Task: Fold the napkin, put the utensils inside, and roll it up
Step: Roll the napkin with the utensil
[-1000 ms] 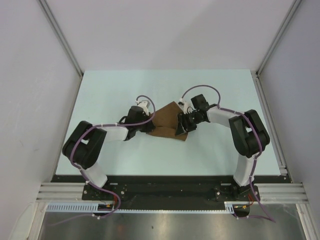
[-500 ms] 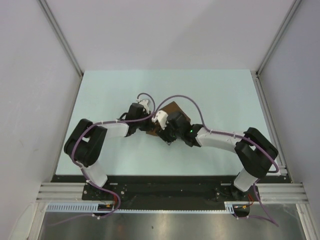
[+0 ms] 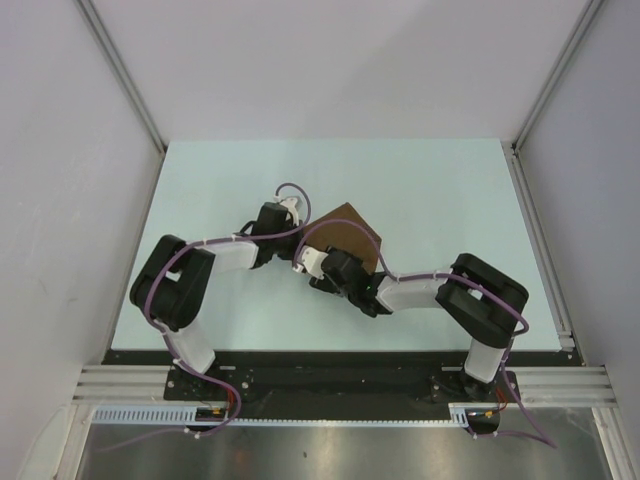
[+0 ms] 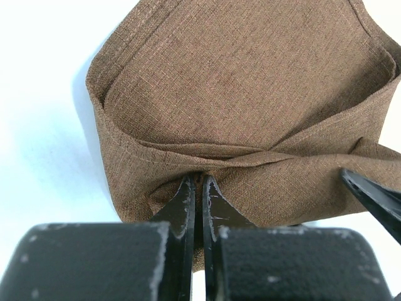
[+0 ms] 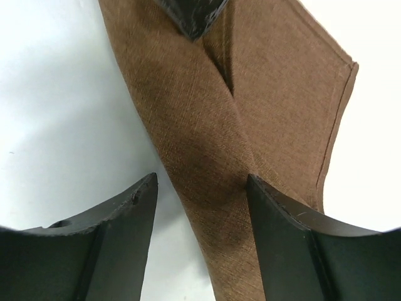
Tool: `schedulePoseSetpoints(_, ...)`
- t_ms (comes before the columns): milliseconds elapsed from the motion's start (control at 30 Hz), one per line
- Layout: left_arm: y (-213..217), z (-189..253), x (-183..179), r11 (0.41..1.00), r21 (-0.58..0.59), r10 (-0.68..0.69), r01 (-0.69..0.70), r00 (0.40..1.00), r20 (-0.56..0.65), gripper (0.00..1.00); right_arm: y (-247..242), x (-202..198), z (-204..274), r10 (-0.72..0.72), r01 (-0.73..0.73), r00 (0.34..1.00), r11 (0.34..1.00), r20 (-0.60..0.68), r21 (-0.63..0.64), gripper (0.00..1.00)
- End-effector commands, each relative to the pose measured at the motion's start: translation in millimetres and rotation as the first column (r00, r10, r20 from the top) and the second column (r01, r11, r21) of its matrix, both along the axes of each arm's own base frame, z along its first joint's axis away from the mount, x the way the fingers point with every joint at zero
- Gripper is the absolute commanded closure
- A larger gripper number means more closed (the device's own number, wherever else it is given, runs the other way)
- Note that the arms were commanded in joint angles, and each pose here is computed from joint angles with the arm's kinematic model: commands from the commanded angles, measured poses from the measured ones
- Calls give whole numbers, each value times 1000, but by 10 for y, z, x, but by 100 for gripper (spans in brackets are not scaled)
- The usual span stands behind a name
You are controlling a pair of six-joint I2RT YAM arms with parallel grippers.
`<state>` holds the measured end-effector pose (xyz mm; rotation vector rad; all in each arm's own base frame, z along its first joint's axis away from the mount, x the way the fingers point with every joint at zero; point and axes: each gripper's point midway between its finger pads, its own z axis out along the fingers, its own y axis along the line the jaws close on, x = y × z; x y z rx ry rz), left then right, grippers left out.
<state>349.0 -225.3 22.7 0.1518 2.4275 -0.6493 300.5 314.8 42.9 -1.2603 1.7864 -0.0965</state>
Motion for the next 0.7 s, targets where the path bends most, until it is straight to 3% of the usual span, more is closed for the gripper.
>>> schedulePoseSetpoints(0,230,-367,-166,993,120,4,8,995,-103,100,-63,105,-61,-29,32,997,999,70,-39,37)
schedulePoseSetpoints(200,201,-362,-141,993,117,-20,31,995,-97,100,-69,162,-134,-29,30,999,999,45,-32,43)
schedulePoseSetpoints(400,96,-234,-68,995,75,-59,64,997,-58,98,68,24,-221,50,-50,994,999,-95,-3,69)
schedulePoseSetpoints(467,54,-142,6,996,62,-59,61,998,-37,90,95,-106,-266,73,-74,982,997,-175,1,76)
schedulePoseSetpoints(533,20,0,123,998,51,-46,46,999,2,75,149,-220,-270,92,-87,962,996,-256,28,82)
schedulePoseSetpoints(567,22,78,157,998,50,-36,35,999,17,62,165,-258,-267,94,-87,954,995,-285,38,84)
schedulePoseSetpoints(633,36,222,242,998,57,-10,7,998,54,47,164,-371,-295,97,-85,922,995,-375,48,89)
schedulePoseSetpoints(667,89,276,300,997,66,21,-26,997,75,35,164,-400,-301,99,-84,913,995,-397,54,90)
